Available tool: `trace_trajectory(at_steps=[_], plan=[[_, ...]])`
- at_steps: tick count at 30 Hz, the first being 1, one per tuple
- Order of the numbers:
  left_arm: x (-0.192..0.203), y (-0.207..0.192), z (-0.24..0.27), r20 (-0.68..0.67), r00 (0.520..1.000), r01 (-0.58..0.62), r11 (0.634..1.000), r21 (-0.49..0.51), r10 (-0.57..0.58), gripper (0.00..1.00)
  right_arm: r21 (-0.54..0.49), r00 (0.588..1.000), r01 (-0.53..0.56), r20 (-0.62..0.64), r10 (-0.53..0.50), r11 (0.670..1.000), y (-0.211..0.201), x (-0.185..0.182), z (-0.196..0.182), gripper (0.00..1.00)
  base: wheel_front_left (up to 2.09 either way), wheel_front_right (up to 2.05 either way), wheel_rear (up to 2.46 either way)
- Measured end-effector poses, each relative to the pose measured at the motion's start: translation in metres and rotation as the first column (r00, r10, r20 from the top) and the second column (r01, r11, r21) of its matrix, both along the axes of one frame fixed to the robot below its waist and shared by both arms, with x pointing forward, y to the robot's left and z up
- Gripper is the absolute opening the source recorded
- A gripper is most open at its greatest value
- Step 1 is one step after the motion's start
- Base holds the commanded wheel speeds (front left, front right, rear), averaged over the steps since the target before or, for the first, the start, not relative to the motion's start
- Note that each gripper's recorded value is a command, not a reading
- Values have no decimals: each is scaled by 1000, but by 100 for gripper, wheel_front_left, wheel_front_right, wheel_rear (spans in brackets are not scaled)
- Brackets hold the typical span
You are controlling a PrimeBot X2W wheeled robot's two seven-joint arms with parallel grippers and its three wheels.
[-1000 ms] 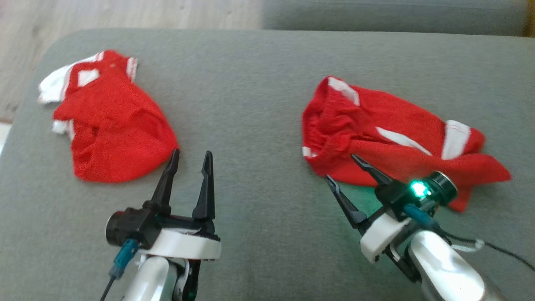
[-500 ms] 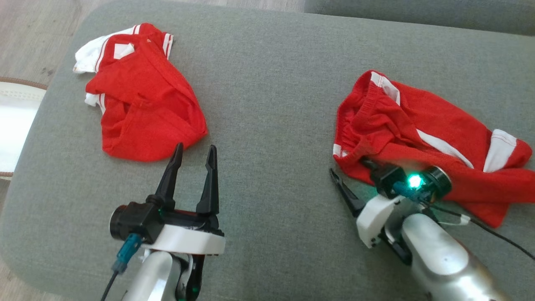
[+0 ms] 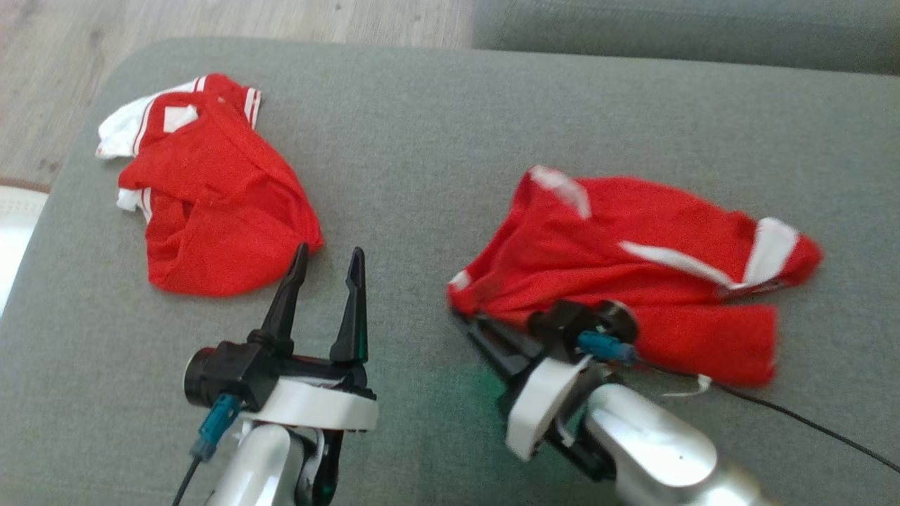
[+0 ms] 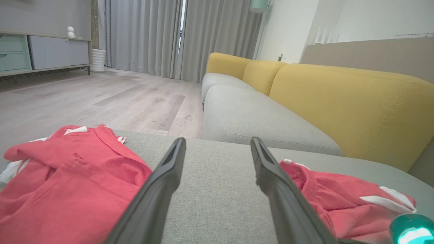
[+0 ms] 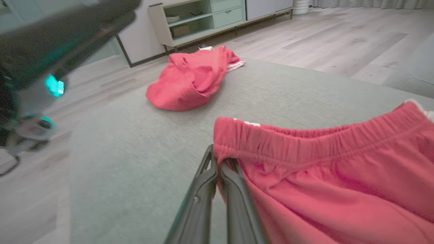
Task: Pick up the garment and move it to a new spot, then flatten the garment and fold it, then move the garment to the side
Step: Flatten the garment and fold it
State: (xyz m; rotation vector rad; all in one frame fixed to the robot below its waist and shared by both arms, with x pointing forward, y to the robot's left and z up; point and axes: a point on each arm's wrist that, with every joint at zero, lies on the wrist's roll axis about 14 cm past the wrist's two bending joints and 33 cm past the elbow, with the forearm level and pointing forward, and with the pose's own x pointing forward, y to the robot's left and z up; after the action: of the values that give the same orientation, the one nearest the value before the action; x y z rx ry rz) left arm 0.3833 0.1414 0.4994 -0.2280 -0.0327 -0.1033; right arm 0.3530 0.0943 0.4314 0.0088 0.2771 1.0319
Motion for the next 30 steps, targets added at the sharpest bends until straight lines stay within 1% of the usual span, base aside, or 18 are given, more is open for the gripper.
trace_trajectory(at_steps=[3, 5, 6, 7, 8, 9, 13, 15, 20, 23, 26, 27, 30], plan=[[-2, -3, 5, 14, 1000, 8, 1000, -2, -8, 100, 55, 999, -33, -29, 34, 998, 12, -12, 20, 0, 0, 0, 0], [-3, -3, 7, 22, 1000, 9, 1000, -2, -9, 100, 77, 999, -26, -36, 28, 997, 11, -10, 29, 0, 0, 0, 0], [-3, -3, 8, 23, 1000, 8, 1000, -2, -8, 100, 73, 999, -15, -36, 17, 997, 8, -6, 30, 0, 0, 0, 0], [-4, -2, 8, 23, 1000, 6, 1000, -2, -6, 100, 47, 999, -9, -32, 10, 999, 3, -1, 27, 8, 0, 0, 0], [-5, -2, 7, 22, 1000, 4, 1000, -2, -4, 100, 2, 1000, -16, -12, 16, 1000, -2, 2, 23, 95, 0, 0, 0], [-6, -1, 6, 18, 1000, 0, 1000, -2, 0, 100, -26, 1000, -13, -1, 13, 1000, -7, 7, 20, 100, 0, 0, 0], [-11, 1, 3, 9, 1000, -8, 1000, -4, 8, 100, -53, 1000, 10, -8, -11, 999, -15, 13, 15, 100, 0, 0, 0], [-12, 1, 3, 8, 1000, -9, 1000, -5, 9, 100, -65, 1000, 28, 9, -28, 998, -19, 18, 16, 100, 0, 0, 0], [-12, 0, 5, 15, 1000, -10, 1000, -9, 10, 100, -74, 990, 137, 37, -134, 988, -49, 34, 19, 100, 0, 0, 0], [-8, -5, 9, 29, 1000, 7, 1000, -11, -7, 100, -111, 978, 207, 48, -203, 972, -76, 38, 14, 100, 0, 0, 0], [-5, -15, 14, 45, 998, 35, 999, -8, -35, 100, -163, 961, 277, 52, -272, 947, -108, 36, 8, 100, 0, 0, 0], [-4, -18, 16, 50, 998, 45, 999, -8, -45, 100, -159, 952, 306, 49, -303, 938, -118, 36, 8, 100, 0, 0, 0], [-1, -27, 20, 63, 996, 71, 997, -11, -70, 100, -96, 910, 414, 51, -410, 905, -145, 37, 21, 100, 0, 0, 0]])
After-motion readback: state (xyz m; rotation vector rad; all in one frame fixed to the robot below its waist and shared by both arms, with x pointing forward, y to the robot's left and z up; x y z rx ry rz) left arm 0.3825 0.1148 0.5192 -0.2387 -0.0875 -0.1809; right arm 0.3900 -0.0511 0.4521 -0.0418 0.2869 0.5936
